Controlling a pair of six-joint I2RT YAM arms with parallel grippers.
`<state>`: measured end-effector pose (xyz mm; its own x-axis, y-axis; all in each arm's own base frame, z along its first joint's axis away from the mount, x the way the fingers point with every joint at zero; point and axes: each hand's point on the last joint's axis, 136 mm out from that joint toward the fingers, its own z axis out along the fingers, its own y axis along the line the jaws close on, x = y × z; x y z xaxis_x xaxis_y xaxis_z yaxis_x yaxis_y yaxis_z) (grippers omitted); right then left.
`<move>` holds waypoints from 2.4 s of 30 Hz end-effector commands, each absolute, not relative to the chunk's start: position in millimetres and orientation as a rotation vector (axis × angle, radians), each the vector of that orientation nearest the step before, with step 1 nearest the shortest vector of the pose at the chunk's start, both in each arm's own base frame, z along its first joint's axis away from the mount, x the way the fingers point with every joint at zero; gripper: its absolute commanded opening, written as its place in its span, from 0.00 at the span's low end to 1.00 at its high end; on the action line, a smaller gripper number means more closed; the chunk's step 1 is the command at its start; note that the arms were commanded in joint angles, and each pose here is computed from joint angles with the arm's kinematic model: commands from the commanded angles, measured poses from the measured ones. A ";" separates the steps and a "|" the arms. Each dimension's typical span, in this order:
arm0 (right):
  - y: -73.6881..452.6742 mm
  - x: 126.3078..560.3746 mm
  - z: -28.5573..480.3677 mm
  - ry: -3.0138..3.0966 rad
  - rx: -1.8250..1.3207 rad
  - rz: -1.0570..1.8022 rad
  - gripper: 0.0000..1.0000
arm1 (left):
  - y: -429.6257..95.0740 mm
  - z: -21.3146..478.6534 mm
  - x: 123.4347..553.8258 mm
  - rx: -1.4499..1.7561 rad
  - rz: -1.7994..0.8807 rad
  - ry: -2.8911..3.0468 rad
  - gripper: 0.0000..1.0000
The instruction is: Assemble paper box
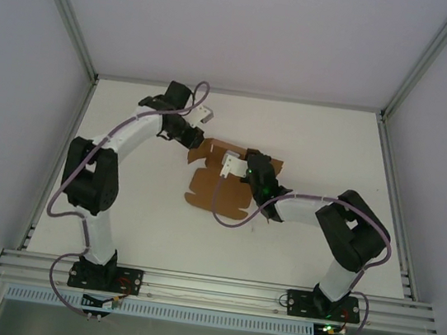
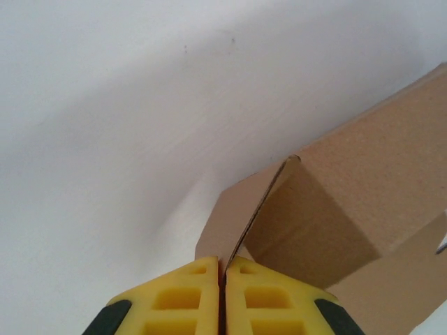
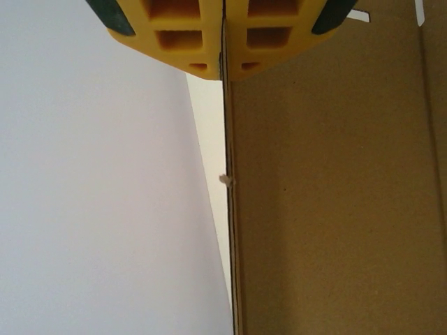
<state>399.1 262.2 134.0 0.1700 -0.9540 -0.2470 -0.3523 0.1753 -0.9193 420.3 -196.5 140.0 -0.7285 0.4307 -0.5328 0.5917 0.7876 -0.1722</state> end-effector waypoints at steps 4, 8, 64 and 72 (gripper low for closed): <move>264.1 400.4 138.0 1.389 -1.289 -0.699 0.00 | -215.3 156.8 399.7 0.494 -0.474 2.450 0.09; 261.8 397.0 133.9 1.383 -1.309 -0.709 0.00 | -223.7 155.5 389.5 0.420 -0.518 2.478 0.08; 249.3 383.0 103.0 1.278 -1.526 -0.835 0.00 | -196.1 91.5 397.8 0.124 -0.697 2.421 0.81; 246.7 379.1 109.7 1.343 -1.526 -0.790 0.00 | -220.0 82.1 374.2 0.317 -0.687 2.362 0.78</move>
<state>380.7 248.0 114.2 0.2108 -0.9709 -0.1136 -0.3442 0.0351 -0.9382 374.8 -201.7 73.0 -0.8094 0.0001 -0.5873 0.2804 0.8788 -0.3862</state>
